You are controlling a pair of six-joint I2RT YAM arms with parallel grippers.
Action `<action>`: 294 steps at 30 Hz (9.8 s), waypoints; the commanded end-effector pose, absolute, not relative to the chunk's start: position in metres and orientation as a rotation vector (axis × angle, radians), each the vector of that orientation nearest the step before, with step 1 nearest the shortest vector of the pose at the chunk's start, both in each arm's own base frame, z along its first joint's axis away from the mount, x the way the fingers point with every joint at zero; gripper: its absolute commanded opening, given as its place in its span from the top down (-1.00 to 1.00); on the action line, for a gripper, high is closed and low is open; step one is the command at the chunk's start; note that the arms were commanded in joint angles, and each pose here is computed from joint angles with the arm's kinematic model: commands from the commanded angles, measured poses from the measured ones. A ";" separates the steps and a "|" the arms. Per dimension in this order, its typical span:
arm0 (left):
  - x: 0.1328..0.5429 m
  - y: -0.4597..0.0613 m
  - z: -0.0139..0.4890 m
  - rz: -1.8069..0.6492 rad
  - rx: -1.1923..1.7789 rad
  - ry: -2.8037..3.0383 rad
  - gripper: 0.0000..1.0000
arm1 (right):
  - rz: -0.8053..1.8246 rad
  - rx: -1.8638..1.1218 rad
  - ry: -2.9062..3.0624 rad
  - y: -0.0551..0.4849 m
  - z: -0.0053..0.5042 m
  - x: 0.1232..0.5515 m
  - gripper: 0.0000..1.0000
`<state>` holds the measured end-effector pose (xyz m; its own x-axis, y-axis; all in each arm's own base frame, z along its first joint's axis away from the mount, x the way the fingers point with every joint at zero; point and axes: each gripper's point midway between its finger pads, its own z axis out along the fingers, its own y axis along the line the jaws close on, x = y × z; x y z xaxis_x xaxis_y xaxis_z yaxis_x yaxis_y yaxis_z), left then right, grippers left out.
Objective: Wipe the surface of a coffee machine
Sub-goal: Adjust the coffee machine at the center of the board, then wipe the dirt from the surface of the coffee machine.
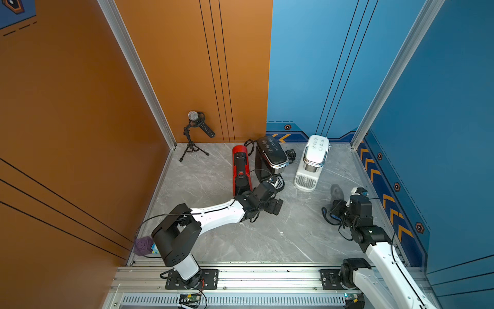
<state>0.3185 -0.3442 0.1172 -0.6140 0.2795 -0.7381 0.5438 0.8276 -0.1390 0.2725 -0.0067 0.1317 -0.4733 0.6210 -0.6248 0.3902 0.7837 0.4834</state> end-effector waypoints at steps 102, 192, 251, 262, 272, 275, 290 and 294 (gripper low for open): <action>0.360 -0.452 0.101 -0.516 0.668 2.372 -0.96 | 0.138 -0.088 2.440 0.093 0.249 0.478 0.72; 0.375 -0.475 0.043 -0.792 0.462 2.552 -0.82 | 1.200 0.145 2.329 0.045 0.186 0.599 0.68; 0.376 -0.419 0.026 -0.650 0.452 2.603 -0.80 | 1.735 0.013 2.196 0.064 0.224 0.532 0.71; 0.376 -0.419 0.029 -0.652 0.468 2.594 -0.80 | 1.726 0.187 2.355 0.058 0.134 0.539 0.74; 0.379 -0.419 0.034 -0.661 0.469 2.583 -0.80 | 1.735 0.227 2.384 0.057 0.115 0.536 0.74; 0.379 -0.420 0.034 -0.666 0.471 2.582 -0.80 | 1.738 0.178 2.339 0.058 0.139 0.537 0.74; 0.381 -0.425 0.035 -0.681 0.472 2.579 -0.80 | 1.726 -0.020 2.167 0.066 0.246 0.532 0.73; 0.380 -0.424 0.033 -0.681 0.474 2.583 -0.80 | 1.695 0.014 2.205 0.063 0.234 0.535 0.73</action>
